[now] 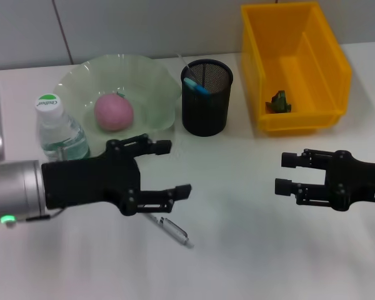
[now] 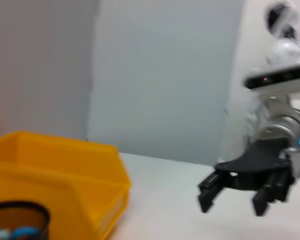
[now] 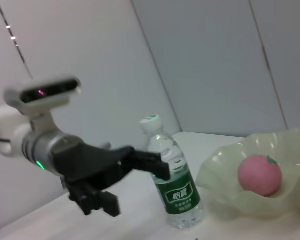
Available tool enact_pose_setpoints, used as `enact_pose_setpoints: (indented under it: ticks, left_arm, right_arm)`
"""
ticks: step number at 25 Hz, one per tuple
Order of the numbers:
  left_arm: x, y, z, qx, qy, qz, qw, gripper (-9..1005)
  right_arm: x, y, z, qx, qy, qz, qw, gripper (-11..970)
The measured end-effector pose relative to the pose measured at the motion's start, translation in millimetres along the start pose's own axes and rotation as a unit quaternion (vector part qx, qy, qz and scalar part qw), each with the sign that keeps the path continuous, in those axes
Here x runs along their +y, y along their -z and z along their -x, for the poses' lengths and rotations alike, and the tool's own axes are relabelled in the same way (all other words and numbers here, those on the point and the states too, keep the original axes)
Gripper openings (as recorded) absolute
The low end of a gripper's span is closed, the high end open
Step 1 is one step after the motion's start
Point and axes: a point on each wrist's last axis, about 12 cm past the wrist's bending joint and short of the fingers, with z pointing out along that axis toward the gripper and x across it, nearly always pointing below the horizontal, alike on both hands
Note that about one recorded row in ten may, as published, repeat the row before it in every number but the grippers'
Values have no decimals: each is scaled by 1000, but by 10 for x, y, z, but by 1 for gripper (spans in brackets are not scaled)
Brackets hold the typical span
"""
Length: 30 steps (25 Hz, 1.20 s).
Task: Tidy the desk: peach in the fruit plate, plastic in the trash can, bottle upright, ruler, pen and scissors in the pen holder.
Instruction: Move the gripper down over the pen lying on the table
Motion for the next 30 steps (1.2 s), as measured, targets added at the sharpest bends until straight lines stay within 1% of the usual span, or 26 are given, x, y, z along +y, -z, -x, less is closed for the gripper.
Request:
enact_pose_setpoints:
  ticks: [1,2,3,5,6,7,9,10,11,12,13,15,16,17,20,21,22,23,24,25,26,27,28,29,30]
  left_arm:
    - [16,-20,212,36,-53,-19,998,862]
    - [16,-20,212,36,-53,-19,998,862]
    - [24,-27,309,49,-75,-23,996,862]
    - [36,-49,548,85,-134,-36,987,862]
    - [42,-74,730,122,-183,-49,974,862]
    - [42,-74,730,122,-183,-49,974,862]
    - [39,-108,874,152,-217,-67,962,862]
    - [38,-134,953,167,-234,-79,955,862]
    - [40,-183,1074,190,-262,-103,941,862]
    - [40,-183,1074,190,-262,-103,941,862]
    - [41,-195,1102,197,-270,-109,936,862]
    - [47,-258,1171,226,-302,-124,918,862]
    - [43,-332,1185,255,-331,-132,899,862]
    - [43,-332,1185,255,-331,-132,899,862]
    - [19,-438,1183,284,-370,-147,872,862]
    - [8,-465,1179,290,-380,-152,865,862]
    - [8,-465,1179,290,-380,-152,865,862]
    - [-10,-501,1175,298,-391,-159,856,862]
    - [-42,-566,1165,314,-413,-170,838,862]
    - [-63,-601,1159,323,-428,-176,826,862]
    - [-68,-610,1159,325,-433,-177,822,862]
    - [-68,-610,1159,325,-433,-177,822,862]
    - [-89,-637,1159,334,-449,-179,809,862]
    - [-99,-653,1158,340,-460,-180,800,862]
    - [-99,-653,1158,340,-460,-180,800,862]
  right_arm:
    - [-13,0,9,1,-5,-3,1000,723]
    - [-13,0,9,1,-5,-3,1000,723]
    - [-36,8,26,0,-11,-9,1000,723]
    - [-47,12,31,-1,-14,-13,1000,722]
    - [-65,13,37,-3,-15,-20,1000,722]
    - [-65,13,37,-3,-15,-20,1000,722]
    - [-83,-1,47,-5,-16,-25,1000,722]
    - [-95,-12,53,-5,-17,-29,999,722]
    - [-107,-37,58,-2,-21,-30,999,722]
    - [-107,-37,58,-2,-21,-30,999,722]
    - [-111,-49,61,1,-23,-29,999,722]
    - [-117,-56,67,9,-29,-25,999,722]
    - [-124,-42,80,16,-32,-23,999,722]
    - [-124,-42,80,16,-32,-23,999,722]
    - [-134,-31,112,23,-30,-19,999,723]
    - [-148,-36,138,28,-29,-17,999,723]
    - [-148,-36,138,28,-29,-17,999,723]
    - [-156,-40,151,31,-30,-16,999,723]
    - [-169,-46,175,34,-31,-15,999,723]
    - [-176,-52,192,36,-31,-14,999,723]
    - [-186,-62,217,38,-30,-11,999,723]
    - [-194,-76,242,40,-29,-9,999,723]
    - [-200,-87,261,41,-28,-8,999,723]
    - [-214,-112,300,43,-24,-5,999,723]
    - [-214,-112,300,43,-24,-5,999,723]
